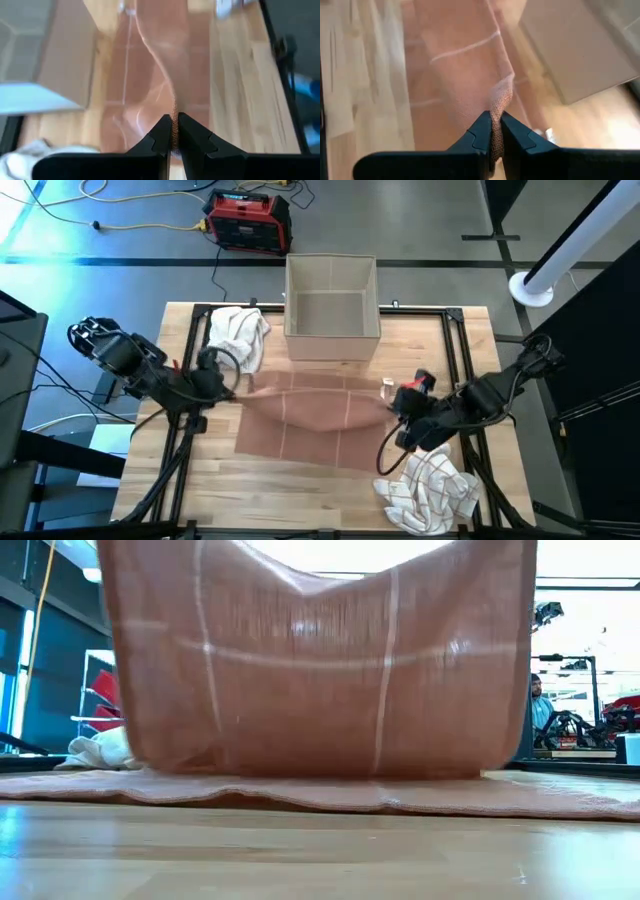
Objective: Fold towel
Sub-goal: Fold the brown towel
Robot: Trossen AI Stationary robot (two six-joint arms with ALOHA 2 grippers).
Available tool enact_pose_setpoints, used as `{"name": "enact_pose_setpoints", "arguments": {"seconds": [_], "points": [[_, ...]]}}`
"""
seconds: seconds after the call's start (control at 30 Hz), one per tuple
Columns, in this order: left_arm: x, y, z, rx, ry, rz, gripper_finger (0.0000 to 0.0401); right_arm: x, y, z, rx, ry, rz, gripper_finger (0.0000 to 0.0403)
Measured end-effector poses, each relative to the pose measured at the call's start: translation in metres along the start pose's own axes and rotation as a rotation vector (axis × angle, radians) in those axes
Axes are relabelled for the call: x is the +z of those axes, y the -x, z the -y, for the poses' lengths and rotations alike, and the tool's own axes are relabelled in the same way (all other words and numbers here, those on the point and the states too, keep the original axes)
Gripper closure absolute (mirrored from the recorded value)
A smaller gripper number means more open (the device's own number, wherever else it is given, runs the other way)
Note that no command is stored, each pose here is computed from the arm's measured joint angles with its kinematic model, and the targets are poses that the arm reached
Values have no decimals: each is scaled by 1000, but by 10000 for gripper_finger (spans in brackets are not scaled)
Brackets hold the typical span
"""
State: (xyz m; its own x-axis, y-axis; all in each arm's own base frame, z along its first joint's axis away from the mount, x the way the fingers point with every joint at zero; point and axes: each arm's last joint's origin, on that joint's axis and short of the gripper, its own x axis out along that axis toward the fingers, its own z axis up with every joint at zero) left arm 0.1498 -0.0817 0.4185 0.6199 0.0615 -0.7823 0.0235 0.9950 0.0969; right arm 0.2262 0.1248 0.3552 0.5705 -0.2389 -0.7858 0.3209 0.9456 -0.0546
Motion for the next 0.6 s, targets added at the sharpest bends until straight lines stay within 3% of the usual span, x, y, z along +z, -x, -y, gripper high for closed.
{"name": "enact_pose_setpoints", "arguments": {"seconds": [0.13, 0.27, 0.37, 0.43, 0.5, 0.6], "points": [[-7, -22, -6, 58, 15, -85, 387, -12, -24, 1, -47, 20, -41, 393], [-6, -36, -26, 344, -91, -79, 387, -11, -34, 20, -299, 42, 49, 393], [1, -36, -45, 613, -183, -53, 387, 1, -27, 35, -518, 96, 186, 393], [9, -31, -56, 729, -193, -23, 387, 11, -17, 42, -610, 116, 269, 393], [14, -25, -65, 734, -157, 13, 387, 18, -10, 46, -618, 110, 291, 393], [12, -24, -68, 608, -110, 32, 387, 15, -12, 45, -556, 106, 240, 393]]}}
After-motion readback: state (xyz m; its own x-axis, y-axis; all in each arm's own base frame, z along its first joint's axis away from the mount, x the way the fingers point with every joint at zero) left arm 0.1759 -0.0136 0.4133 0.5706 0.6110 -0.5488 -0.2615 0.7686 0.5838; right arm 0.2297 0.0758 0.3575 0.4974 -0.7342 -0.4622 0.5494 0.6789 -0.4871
